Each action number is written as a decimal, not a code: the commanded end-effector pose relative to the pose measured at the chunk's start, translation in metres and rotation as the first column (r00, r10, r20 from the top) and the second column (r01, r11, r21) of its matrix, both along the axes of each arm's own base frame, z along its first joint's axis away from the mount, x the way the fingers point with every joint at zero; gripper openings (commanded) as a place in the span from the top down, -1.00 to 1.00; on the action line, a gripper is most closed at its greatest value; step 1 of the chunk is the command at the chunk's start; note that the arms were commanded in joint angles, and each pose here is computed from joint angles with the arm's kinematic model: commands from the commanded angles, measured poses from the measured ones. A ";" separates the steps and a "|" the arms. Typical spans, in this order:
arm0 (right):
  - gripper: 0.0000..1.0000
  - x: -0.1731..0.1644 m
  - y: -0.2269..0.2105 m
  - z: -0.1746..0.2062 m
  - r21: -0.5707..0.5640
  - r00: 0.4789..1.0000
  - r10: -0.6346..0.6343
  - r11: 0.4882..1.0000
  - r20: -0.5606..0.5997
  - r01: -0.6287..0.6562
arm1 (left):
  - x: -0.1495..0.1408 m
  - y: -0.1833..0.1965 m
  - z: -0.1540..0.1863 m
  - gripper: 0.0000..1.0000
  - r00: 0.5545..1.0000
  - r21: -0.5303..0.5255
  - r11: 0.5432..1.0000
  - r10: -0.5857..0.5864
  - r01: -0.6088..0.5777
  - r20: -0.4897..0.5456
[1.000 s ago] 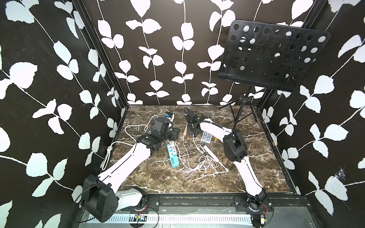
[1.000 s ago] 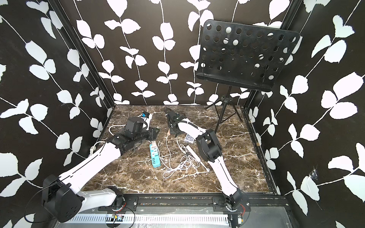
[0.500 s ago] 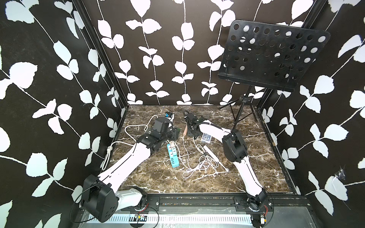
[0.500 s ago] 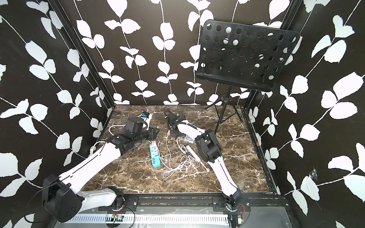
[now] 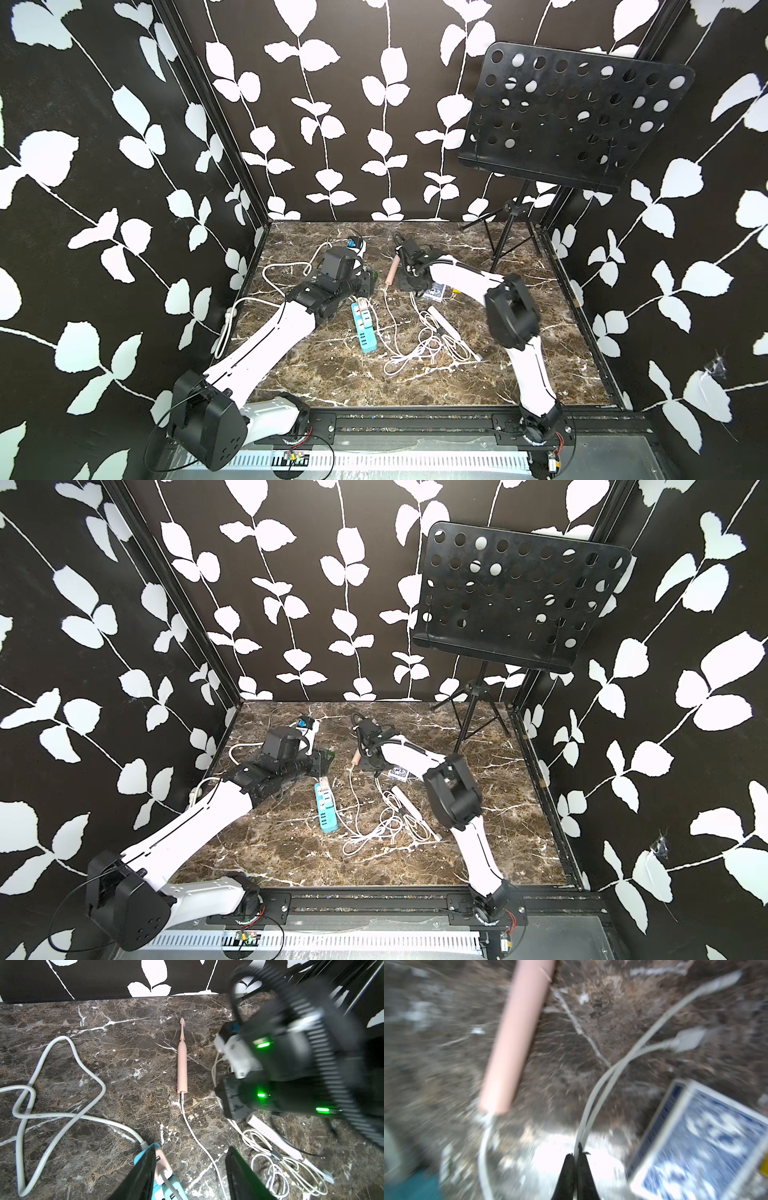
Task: Charge the electric toothbrush
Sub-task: Pick up the charging cable from the center of the board.
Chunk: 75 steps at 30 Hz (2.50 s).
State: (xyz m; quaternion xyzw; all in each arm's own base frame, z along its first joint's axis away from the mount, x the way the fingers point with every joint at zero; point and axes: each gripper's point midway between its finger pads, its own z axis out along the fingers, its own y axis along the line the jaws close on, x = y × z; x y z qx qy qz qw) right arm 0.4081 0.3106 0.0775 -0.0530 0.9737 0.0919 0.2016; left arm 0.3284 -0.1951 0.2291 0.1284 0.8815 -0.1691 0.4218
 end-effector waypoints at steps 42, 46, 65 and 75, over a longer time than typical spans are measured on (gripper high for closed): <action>1.00 -0.139 -0.097 0.217 0.344 0.862 0.247 0.841 0.444 -0.418 | -0.029 -0.187 0.096 -0.17 0.855 -0.274 0.811 -0.506 0.516 0.115; 1.00 -0.144 -0.100 0.213 0.342 0.875 0.256 0.846 0.412 -0.409 | -0.022 -0.177 0.088 -0.20 0.834 -0.124 0.833 -0.507 0.538 0.217; 1.00 -0.172 -0.092 0.276 0.567 0.877 0.251 0.683 0.410 -0.460 | -0.020 -0.182 0.089 -0.25 0.428 0.386 0.708 -0.681 0.592 0.594; 1.00 -0.162 -0.081 0.293 0.691 0.897 0.200 0.578 0.395 -0.434 | -0.013 -0.203 0.090 -0.16 0.376 0.341 0.708 -0.647 0.618 0.663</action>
